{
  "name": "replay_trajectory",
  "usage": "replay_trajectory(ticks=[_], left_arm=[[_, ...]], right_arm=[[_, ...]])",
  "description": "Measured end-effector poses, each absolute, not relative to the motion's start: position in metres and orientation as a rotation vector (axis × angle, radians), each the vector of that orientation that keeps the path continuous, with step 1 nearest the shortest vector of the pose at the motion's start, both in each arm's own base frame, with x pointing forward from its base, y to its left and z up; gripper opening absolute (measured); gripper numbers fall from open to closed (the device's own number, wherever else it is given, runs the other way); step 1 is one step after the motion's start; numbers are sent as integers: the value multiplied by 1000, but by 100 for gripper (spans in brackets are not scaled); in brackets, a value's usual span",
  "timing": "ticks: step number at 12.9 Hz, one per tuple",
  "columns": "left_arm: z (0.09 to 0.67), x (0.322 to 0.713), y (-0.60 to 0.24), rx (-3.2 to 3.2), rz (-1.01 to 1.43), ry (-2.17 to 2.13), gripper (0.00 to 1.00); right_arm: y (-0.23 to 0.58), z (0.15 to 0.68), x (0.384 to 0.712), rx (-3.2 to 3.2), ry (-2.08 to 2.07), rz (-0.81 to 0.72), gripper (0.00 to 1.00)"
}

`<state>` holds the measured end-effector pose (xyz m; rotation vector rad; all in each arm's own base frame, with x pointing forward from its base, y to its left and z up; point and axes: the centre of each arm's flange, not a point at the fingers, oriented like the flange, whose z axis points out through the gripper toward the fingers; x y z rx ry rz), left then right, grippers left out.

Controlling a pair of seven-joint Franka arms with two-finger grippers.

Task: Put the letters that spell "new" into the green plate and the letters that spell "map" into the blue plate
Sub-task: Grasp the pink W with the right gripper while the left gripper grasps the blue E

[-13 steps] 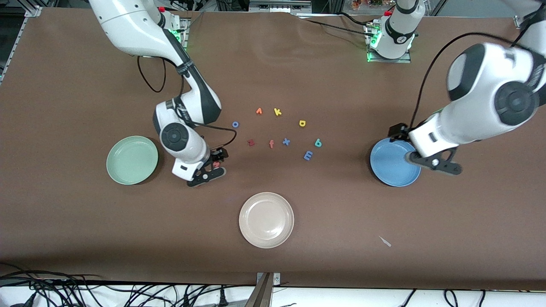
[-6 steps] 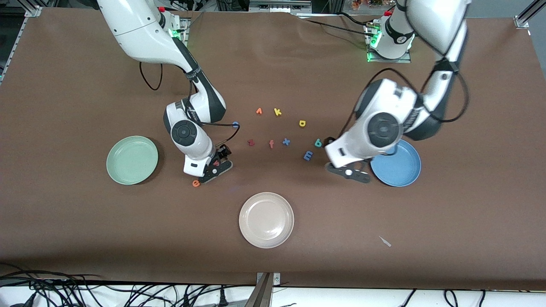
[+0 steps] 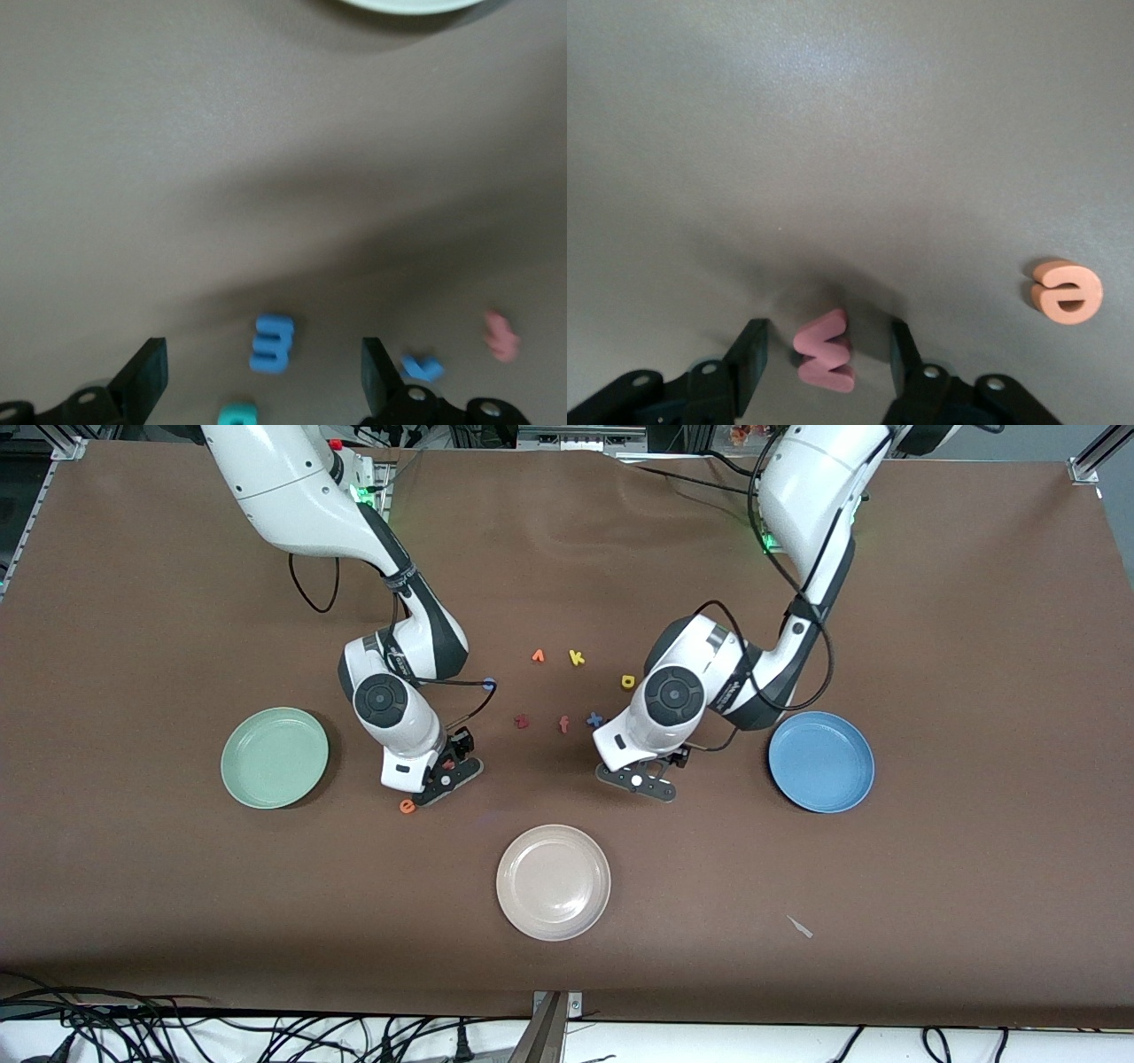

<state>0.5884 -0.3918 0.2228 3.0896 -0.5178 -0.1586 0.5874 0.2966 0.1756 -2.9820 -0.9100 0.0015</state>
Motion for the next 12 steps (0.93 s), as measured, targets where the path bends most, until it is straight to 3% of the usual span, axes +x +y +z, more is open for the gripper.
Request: replay_trajectory(ticks=[2,3,5,9,12], left_arm=[[201,578,-403,3130,-155,-607,79],[193,568,-414,3145,-163,-602,79],[187,554,-431,3164,-165,-589,64],[179,554,-422,3183,-189,-571,62],[177,555,-418,3189,-194,-564,61]], right_arm=[[297,178,588,-2981,-913,-6,42],[297,179,588,-2981,-914,-7,29],[297,179,588,-2980,-915,-7,26],[298,183,588,-2980,-917,7,26],[266,215,596,-3036,-840,175,26]])
